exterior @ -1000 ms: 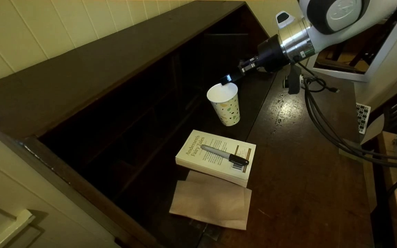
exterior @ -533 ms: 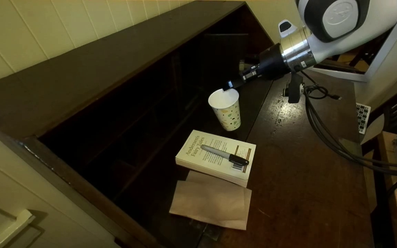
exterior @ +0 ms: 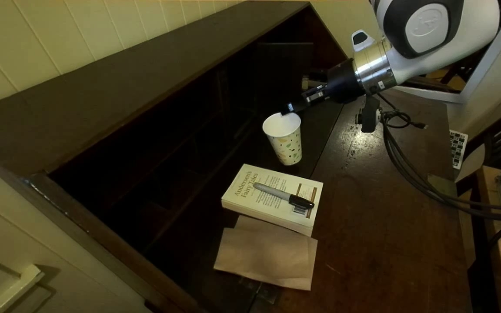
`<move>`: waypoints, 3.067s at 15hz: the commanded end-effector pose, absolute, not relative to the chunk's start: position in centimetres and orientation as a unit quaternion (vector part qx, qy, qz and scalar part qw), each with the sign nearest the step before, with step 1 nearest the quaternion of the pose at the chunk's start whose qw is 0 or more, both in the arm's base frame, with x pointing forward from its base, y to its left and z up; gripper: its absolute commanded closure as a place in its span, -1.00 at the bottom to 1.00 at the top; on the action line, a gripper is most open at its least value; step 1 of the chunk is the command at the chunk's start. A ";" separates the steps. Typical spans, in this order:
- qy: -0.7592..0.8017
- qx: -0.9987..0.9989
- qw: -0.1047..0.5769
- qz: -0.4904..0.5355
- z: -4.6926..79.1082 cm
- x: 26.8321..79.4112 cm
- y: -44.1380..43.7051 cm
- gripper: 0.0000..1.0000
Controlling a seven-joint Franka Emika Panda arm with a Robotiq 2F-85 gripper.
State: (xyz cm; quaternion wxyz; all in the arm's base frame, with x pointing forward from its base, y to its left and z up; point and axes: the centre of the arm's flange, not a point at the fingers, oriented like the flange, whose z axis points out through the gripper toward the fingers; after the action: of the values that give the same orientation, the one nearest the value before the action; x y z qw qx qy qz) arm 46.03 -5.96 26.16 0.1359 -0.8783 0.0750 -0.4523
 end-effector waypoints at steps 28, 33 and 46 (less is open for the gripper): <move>0.057 -0.873 0.156 -0.458 26.0 44.5 -4.0 -0.98; 0.048 -0.875 0.153 -0.456 28.0 44.2 -3.8 -1.00; 0.060 -0.930 0.110 -0.345 33.5 43.7 -1.8 -1.00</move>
State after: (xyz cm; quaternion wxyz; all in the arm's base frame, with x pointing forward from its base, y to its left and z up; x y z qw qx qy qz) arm 44.45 -1.20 30.27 0.1163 -0.9207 0.0577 -0.3680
